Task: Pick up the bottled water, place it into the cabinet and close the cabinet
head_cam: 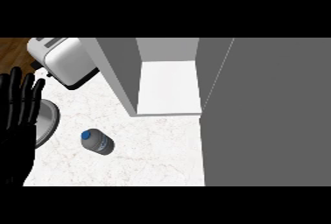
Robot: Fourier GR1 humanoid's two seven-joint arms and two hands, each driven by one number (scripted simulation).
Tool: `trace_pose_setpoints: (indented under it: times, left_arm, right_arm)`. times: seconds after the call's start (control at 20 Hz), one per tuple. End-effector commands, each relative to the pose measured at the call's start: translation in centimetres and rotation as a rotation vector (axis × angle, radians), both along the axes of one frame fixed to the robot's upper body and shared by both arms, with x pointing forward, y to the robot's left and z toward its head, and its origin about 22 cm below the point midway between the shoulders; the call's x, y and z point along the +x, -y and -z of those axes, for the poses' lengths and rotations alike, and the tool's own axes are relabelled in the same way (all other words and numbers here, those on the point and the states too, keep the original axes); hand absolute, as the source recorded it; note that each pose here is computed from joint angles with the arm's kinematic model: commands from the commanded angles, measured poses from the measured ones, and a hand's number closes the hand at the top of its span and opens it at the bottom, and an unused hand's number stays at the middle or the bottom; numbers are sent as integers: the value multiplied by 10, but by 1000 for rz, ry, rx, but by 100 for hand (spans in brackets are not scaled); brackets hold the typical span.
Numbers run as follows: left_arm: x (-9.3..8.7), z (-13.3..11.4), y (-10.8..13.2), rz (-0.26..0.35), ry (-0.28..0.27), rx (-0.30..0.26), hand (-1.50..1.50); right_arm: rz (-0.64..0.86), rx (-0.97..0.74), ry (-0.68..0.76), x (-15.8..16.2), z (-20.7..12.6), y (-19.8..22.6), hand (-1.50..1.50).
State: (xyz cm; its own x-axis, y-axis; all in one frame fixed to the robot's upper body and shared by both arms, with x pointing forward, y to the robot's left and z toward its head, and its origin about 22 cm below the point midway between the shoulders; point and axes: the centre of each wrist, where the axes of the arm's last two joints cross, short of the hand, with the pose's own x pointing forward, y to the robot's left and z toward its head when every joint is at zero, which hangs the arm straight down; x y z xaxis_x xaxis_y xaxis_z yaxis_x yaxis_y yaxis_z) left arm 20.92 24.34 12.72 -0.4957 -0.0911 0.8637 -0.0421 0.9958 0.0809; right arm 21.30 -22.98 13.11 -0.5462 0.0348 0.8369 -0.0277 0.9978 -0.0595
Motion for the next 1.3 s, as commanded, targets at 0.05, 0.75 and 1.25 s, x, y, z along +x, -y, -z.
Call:
trace_pose_setpoints:
  times: [0.05, 0.75, 1.25]
  left_arm:
    - [-5, -5, 25, -105, 31, 3, -150]
    - [-55, 8, 76, -392, -222, -156, -150]
    - [-61, 9, 87, -474, -271, -142, -150]
  right_arm:
    - [-18, 12, 0, -9, 7, 8, -150]
    - [-126, 86, -296, -92, -5, 5, -150]
    - [-143, 84, -314, -135, -21, 3, -150]
